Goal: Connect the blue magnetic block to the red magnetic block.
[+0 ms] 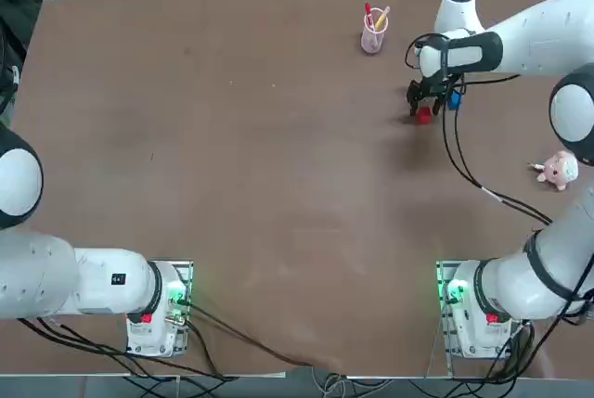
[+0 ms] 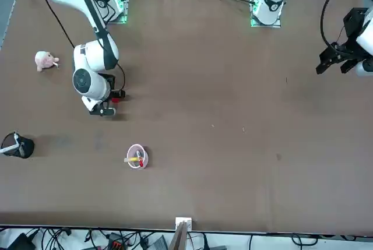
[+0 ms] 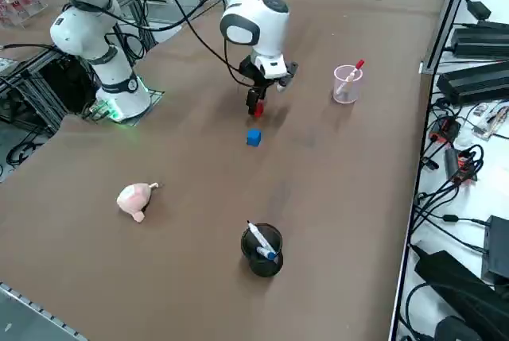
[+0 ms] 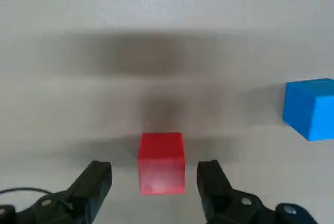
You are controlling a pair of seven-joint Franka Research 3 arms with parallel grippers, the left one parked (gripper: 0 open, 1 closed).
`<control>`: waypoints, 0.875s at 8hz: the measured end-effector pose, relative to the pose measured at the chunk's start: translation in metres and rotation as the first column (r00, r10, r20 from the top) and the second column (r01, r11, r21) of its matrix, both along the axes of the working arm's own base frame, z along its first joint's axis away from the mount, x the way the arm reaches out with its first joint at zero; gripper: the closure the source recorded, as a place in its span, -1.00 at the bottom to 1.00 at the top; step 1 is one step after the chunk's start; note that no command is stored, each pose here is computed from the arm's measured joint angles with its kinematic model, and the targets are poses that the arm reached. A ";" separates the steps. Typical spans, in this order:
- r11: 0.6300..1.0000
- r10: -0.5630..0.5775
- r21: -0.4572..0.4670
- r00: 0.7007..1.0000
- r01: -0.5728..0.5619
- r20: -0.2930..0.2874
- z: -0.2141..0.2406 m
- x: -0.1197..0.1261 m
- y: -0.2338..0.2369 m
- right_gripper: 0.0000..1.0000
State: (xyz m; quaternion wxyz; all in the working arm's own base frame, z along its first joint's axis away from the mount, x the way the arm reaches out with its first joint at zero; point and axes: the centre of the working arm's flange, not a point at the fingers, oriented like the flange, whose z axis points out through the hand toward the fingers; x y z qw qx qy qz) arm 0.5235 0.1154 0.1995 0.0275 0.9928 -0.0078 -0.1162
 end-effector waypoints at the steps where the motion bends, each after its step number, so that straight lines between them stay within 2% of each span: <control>1: 1.000 0.000 -0.001 1.000 0.000 -0.002 -0.001 -0.001 0.000 -0.97; 2: 1.000 0.000 -0.002 1.000 0.000 -0.005 -0.003 -0.001 0.000 -0.93; 4: 1.000 0.001 -0.002 1.000 -0.001 -0.007 -0.010 -0.002 0.000 -0.72; 6: 1.000 0.001 -0.001 1.000 -0.001 -0.004 -0.011 -0.001 0.000 0.06; 7: 1.000 -0.006 -0.002 1.000 0.006 -0.001 -0.010 -0.001 -0.001 0.06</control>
